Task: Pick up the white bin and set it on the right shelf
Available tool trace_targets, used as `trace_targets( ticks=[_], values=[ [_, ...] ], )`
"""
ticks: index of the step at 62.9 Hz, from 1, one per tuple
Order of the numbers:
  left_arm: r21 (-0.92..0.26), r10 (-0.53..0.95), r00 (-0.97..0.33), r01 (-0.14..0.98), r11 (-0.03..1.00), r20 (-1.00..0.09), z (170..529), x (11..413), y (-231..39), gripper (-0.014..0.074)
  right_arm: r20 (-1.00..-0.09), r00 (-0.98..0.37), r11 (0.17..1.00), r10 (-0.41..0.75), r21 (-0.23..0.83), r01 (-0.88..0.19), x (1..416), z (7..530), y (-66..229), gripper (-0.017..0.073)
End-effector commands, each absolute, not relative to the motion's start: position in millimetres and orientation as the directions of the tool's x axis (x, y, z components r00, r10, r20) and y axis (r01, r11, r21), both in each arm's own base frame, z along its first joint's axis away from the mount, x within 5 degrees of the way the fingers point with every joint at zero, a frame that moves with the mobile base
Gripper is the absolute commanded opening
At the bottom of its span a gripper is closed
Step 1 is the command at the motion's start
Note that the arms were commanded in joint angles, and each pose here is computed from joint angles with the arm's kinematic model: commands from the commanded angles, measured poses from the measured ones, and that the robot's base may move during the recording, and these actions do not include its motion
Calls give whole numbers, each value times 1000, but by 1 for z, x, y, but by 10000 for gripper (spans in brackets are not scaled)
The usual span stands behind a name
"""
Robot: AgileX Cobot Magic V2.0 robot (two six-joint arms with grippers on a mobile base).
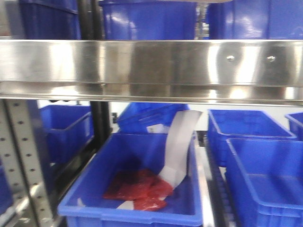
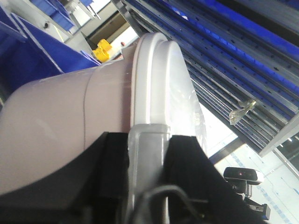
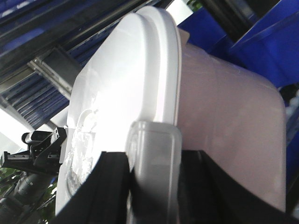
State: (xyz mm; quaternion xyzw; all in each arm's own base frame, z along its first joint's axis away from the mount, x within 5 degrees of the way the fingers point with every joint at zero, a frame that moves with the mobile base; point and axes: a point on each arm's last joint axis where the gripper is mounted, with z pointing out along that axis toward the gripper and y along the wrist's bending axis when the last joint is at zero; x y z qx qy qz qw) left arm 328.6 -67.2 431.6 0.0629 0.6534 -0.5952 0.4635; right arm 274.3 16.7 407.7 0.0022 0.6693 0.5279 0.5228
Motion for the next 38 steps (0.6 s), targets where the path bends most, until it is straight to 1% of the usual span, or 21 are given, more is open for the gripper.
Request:
trace_targets(
  ticks=[1,38],
  values=[
    [-620,-308,-575,782,65,-758,460,286,-91,-126,-760,-456,260,464,609,-749,243,438,39,191],
    [-620,-308,-575,782,65,-758,460,286,-91,-126,-760,-456,260,464,609,-749,243,438,39,191]
  ],
)
